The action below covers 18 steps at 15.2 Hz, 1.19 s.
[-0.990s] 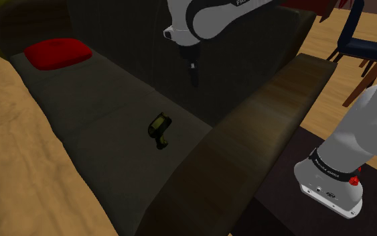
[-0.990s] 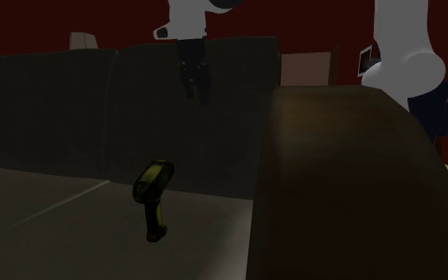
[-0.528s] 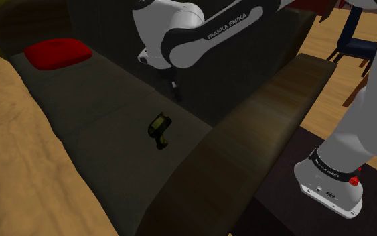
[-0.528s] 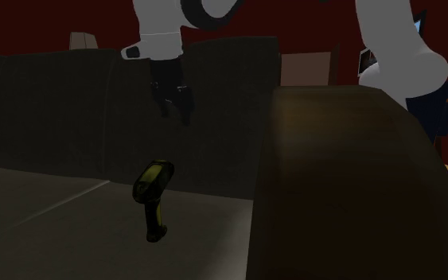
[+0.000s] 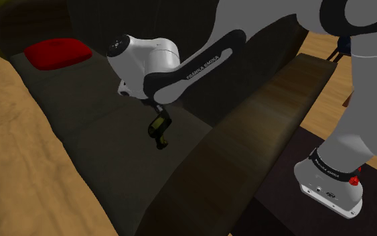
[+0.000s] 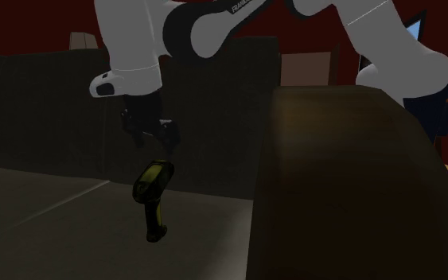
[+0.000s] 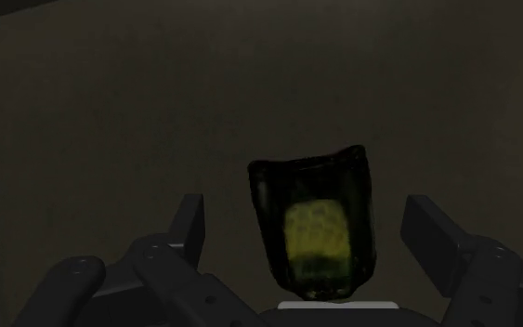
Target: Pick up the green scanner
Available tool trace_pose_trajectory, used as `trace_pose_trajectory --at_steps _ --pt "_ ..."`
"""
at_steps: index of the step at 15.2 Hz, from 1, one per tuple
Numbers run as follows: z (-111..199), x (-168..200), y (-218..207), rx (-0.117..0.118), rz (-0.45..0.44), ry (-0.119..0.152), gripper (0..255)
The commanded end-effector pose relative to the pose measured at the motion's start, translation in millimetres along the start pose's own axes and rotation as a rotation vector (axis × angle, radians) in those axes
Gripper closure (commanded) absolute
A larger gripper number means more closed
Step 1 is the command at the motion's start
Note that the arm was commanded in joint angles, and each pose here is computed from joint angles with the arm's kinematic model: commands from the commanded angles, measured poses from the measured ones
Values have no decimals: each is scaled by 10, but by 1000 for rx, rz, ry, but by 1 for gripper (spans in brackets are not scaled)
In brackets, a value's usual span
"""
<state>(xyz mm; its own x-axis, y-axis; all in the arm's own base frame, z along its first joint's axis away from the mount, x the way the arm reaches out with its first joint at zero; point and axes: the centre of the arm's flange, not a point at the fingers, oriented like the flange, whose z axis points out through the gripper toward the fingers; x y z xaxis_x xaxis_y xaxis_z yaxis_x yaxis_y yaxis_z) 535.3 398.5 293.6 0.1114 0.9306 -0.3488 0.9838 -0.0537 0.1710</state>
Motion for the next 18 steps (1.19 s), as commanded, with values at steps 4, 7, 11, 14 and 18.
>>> trace_pose_trajectory --at_steps 4,7,11,14,18 --pt "240 658 -273 -57 -180 -30 0" --pt "373 771 -331 -64 -202 -34 0" --pt "568 844 -367 -64 -202 -34 0" --pt "644 873 -381 -64 -202 -34 0" --pt "643 883 -387 -64 -202 -34 255"
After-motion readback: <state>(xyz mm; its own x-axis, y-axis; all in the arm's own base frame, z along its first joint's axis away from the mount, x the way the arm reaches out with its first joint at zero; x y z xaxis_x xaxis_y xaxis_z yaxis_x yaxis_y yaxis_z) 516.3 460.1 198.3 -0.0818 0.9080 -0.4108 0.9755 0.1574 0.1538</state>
